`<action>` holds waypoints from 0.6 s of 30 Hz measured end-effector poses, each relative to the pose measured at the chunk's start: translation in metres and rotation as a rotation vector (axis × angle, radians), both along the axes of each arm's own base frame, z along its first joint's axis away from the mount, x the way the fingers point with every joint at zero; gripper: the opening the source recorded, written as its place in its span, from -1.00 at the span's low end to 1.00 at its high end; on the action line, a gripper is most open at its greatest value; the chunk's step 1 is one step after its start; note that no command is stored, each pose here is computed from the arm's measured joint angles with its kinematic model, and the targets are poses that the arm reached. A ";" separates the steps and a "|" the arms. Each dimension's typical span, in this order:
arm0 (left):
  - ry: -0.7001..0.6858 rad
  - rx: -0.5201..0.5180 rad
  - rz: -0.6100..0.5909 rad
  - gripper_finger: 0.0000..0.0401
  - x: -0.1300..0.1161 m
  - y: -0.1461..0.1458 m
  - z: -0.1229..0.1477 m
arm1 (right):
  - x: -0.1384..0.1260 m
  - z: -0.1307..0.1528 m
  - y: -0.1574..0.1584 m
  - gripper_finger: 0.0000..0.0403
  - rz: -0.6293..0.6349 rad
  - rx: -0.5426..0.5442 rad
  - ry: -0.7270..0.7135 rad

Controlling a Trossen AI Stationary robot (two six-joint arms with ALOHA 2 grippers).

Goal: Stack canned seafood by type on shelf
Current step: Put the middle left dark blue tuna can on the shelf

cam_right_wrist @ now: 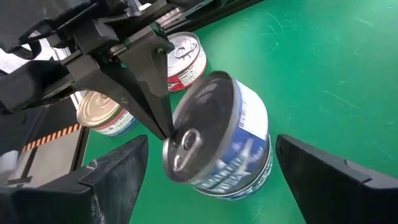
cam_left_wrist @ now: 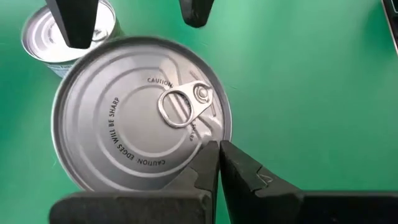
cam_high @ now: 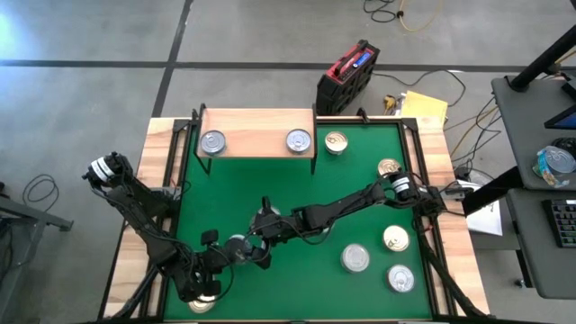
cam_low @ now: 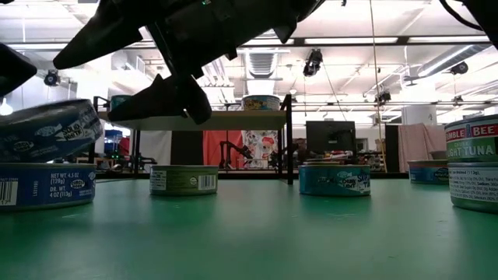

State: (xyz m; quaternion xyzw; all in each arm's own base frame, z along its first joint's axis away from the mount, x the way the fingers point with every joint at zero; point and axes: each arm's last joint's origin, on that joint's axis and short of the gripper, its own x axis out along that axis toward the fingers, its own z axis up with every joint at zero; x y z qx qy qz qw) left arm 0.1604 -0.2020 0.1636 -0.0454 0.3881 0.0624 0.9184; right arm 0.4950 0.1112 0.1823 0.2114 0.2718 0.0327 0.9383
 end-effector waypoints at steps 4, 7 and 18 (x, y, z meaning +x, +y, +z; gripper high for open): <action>-0.012 0.002 0.005 -1.00 0.000 0.000 0.000 | 0.000 0.000 0.000 0.66 -0.001 -0.001 0.000; -0.013 0.000 0.005 -1.00 0.000 0.000 0.001 | 0.000 0.000 0.000 0.64 -0.002 -0.002 0.000; -0.022 -0.017 0.007 -1.00 0.001 -0.001 0.001 | 0.008 -0.025 -0.005 0.67 -0.017 -0.003 0.016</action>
